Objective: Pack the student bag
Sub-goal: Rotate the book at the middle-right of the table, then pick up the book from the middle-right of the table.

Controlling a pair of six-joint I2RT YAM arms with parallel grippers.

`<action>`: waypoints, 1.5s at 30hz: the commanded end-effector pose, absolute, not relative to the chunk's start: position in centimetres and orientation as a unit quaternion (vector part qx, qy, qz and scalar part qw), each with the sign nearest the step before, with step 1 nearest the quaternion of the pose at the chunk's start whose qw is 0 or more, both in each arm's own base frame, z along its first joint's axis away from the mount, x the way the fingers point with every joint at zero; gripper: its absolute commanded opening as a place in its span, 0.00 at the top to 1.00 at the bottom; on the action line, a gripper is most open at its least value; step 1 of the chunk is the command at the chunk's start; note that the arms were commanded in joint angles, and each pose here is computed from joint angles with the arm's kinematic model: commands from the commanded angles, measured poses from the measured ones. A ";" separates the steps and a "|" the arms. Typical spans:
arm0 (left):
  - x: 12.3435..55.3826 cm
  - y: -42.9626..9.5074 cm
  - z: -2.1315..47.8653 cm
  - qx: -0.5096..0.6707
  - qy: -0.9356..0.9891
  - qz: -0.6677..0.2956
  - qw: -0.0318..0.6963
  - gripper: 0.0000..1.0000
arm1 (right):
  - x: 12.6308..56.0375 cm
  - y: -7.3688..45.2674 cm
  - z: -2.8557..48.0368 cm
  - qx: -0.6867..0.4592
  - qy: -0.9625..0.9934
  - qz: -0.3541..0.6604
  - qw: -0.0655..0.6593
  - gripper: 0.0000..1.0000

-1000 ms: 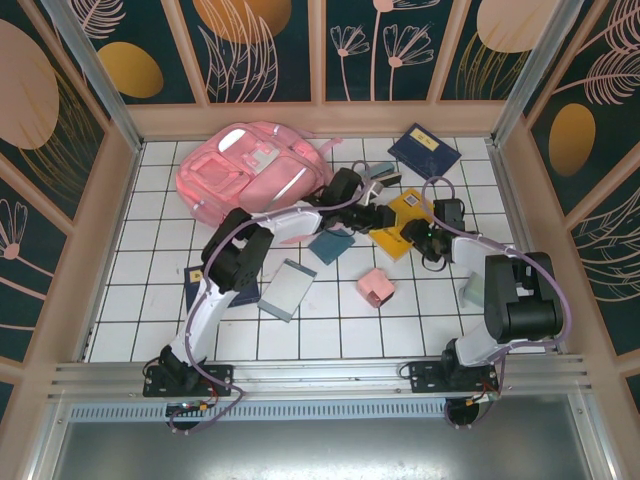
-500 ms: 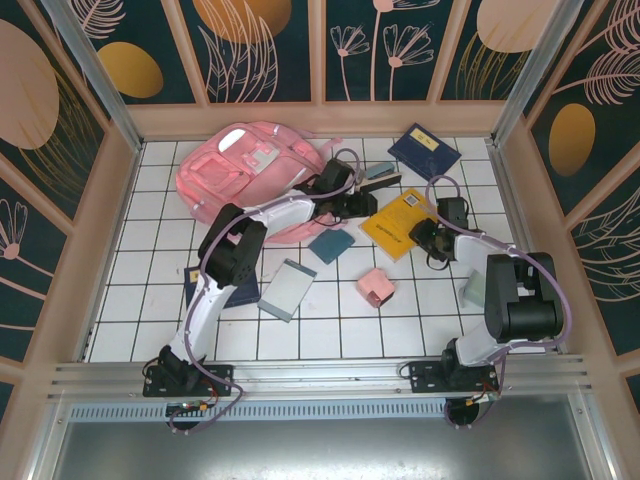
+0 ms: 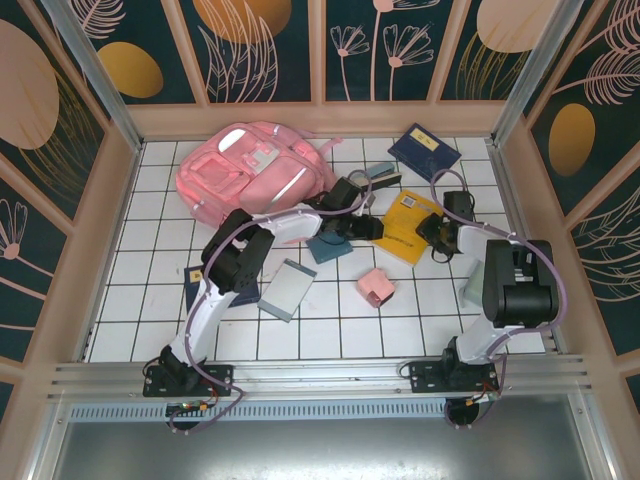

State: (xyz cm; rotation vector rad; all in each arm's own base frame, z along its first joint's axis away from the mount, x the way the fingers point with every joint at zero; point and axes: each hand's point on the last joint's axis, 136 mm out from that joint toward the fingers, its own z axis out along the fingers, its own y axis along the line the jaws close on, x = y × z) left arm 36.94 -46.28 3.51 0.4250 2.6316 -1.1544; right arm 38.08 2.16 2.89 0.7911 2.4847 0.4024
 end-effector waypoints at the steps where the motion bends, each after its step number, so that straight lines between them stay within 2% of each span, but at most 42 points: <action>1: 34.6 -47.5 6.4 0.178 0.880 -0.427 0.106 0.54 | 39.4 2.6 3.7 0.262 0.915 0.166 0.259 0.60; 6: 37.3 -46.0 5.9 0.149 0.905 -0.374 0.139 0.53 | 39.1 2.5 4.1 0.265 0.914 0.165 0.259 0.56; 15: 41.6 -45.6 5.0 0.103 0.916 -0.352 0.160 0.51 | 37.3 1.4 3.0 0.272 0.923 0.124 0.241 0.53; 23: 40.5 -45.7 0.2 0.096 0.933 -0.333 0.100 0.52 | 37.2 2.9 1.4 0.261 0.930 0.145 0.217 0.52; 31: 38.7 -46.6 -0.7 0.109 0.933 -0.334 0.076 0.52 | 38.1 6.6 1.3 0.238 0.924 0.216 0.206 0.55; 39: 37.2 -48.6 1.3 0.120 0.911 -0.391 0.053 0.53 | 39.5 9.7 3.5 0.206 0.914 0.274 0.217 0.54; 45: 36.8 -51.1 8.1 0.114 0.840 -0.529 0.044 0.55 | 40.0 10.4 4.3 0.204 0.908 0.291 0.221 0.55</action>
